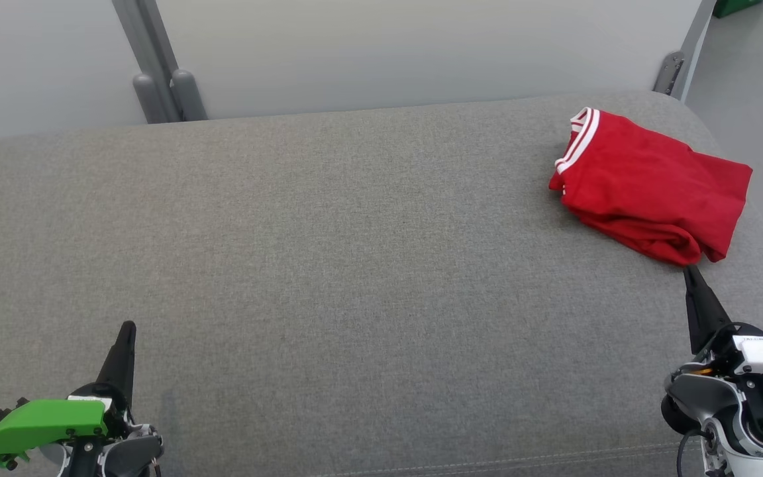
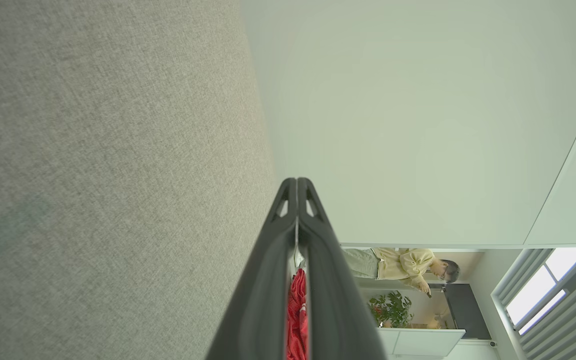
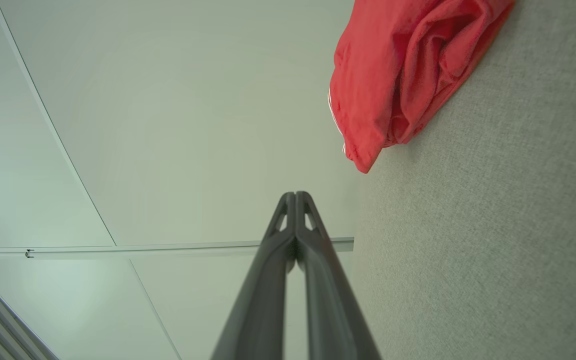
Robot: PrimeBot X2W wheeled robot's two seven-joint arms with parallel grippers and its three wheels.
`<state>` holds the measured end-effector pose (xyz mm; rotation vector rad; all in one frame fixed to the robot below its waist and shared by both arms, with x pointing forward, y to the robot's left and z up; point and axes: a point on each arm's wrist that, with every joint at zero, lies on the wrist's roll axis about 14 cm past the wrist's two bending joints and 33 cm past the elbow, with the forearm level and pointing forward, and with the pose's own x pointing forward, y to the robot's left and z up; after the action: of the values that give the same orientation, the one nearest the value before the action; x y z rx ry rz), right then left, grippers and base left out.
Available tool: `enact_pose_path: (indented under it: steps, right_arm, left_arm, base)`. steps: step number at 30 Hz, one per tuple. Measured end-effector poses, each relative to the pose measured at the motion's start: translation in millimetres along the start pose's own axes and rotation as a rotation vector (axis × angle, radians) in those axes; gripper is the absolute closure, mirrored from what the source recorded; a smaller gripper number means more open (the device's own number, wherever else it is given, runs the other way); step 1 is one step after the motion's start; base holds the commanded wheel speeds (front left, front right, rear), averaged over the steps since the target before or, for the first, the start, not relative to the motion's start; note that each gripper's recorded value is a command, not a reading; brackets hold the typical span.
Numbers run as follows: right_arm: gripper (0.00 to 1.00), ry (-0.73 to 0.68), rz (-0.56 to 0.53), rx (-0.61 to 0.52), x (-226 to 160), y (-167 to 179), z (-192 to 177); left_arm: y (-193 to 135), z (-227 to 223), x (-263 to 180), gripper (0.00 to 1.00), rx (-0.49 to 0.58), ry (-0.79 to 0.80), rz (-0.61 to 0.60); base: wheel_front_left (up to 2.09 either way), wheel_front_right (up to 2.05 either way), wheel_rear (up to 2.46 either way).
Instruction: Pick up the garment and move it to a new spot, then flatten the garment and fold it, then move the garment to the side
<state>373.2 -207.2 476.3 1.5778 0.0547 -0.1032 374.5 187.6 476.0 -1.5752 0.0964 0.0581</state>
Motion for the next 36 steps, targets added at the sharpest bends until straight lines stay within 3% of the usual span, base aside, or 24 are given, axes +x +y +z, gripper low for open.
enact_pose_path:
  steps: [36]
  right_arm:
    - [1.00,0.000,0.000,0.000,0.0,0.0,-0.1]
  left_arm:
    - [0.3,0.2,0.0,1.00,-0.001,-0.001,0.001]
  base:
    - [0.00,0.00,0.00]
